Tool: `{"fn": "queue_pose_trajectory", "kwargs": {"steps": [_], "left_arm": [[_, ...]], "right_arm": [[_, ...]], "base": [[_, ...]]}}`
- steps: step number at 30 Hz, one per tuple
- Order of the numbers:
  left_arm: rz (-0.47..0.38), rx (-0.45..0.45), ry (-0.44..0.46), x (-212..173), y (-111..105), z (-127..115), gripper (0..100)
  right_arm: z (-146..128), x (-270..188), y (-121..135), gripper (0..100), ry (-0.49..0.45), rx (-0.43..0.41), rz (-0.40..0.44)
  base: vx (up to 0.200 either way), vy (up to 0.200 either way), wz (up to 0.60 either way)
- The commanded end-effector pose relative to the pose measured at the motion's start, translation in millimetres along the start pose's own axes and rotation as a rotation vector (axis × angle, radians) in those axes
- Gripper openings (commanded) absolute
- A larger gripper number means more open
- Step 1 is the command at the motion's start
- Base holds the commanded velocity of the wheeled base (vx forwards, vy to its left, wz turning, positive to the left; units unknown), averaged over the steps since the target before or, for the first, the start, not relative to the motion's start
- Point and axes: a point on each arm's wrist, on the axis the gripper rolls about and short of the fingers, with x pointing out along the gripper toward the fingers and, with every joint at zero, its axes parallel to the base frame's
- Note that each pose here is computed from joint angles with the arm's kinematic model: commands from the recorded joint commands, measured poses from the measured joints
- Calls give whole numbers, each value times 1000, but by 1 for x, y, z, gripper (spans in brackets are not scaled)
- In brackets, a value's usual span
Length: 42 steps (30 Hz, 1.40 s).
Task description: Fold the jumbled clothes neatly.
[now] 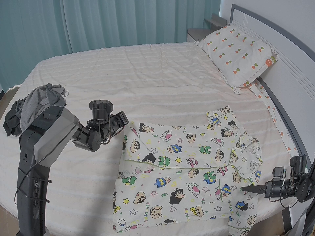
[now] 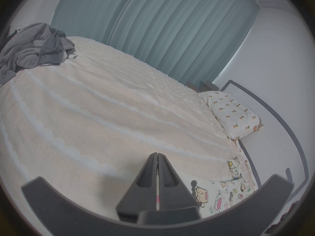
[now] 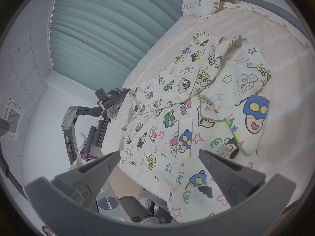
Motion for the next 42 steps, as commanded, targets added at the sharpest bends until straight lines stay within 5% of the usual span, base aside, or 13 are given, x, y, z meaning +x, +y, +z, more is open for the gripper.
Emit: {"fn": "queue_pose_trajectory", "kwargs": {"steps": [1,8,9,20,26,42], "left_arm": [[50,4,41,1,3,-6,0],[78,7,48,0,5,-8,0],[79,7,46,0,5,-8,100],[77,-24,140,-65,-5,13,100],[-42,-65,401,-120,-5,-24,100],[-45,-208,462,-113,-7,-83,100]], "right_arm": [[-4,-1,1,100,11,15,-2],[-5,-1,1,100,13,17,-2],[-5,-1,1,100,13,17,-2],[-6,-2,1,100,24,19,-4],[-6,-2,1,100,24,19,-4],[-7,-2,1,100,25,18,-5]], "base": [[0,0,0],[0,0,0],[0,0,0],[0,0,0],[0,0,0],[0,0,0]]}}
